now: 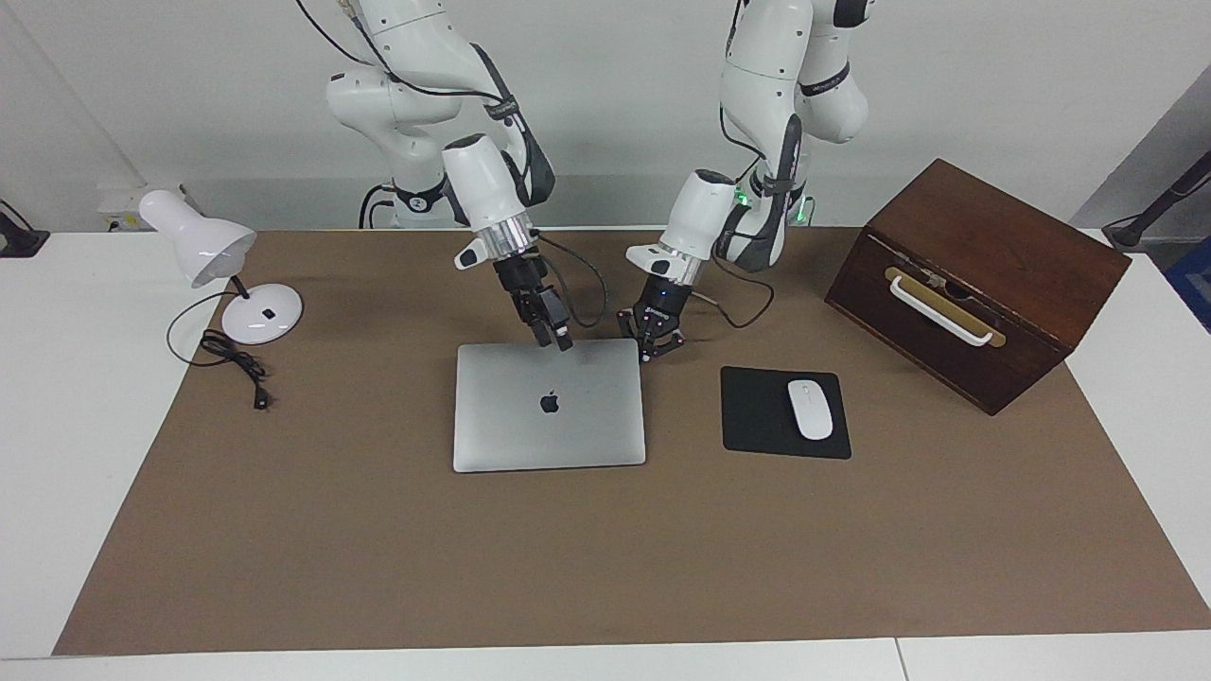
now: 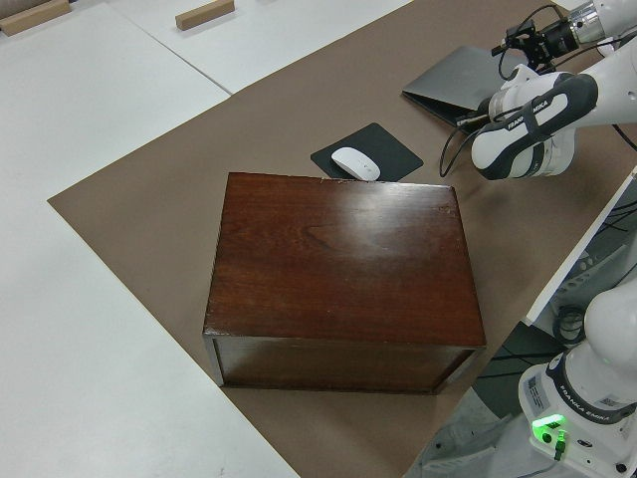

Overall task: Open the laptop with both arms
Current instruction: 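Pry the laptop lid's near edge upward with the right gripper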

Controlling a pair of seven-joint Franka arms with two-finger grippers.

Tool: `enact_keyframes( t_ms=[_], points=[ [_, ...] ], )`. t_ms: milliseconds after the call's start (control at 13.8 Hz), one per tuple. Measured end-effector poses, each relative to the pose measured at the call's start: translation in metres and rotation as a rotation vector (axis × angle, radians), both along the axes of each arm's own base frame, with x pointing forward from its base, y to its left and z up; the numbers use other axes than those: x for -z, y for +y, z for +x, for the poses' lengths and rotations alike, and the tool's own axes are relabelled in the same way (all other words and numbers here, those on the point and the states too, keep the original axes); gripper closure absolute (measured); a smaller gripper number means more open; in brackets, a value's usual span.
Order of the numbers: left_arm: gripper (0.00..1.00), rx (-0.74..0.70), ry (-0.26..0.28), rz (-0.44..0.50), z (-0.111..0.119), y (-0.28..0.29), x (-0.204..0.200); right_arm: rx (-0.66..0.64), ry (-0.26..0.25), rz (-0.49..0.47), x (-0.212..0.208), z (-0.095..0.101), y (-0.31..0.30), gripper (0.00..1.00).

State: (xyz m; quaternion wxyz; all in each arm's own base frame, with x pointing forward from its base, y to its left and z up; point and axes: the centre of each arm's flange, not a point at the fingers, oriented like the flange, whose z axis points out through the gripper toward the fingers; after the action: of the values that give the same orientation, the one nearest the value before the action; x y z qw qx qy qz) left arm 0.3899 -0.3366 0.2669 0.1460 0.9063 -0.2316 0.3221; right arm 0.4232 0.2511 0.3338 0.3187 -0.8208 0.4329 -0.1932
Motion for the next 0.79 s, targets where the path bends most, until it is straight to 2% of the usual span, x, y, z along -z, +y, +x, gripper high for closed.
enact_keyframes(
  t_ms=[434, 795],
  points=[
    [0.99, 0.016, -0.008, 0.01, 0.0, 0.0, 0.0, 0.004, 0.002, 0.019, -0.006, -0.018, 0.008, 0.0],
    [0.99, 0.024, -0.012, 0.015, 0.0, 0.0, 0.0, 0.004, 0.008, 0.014, -0.004, -0.02, 0.007, 0.0]
  ],
)
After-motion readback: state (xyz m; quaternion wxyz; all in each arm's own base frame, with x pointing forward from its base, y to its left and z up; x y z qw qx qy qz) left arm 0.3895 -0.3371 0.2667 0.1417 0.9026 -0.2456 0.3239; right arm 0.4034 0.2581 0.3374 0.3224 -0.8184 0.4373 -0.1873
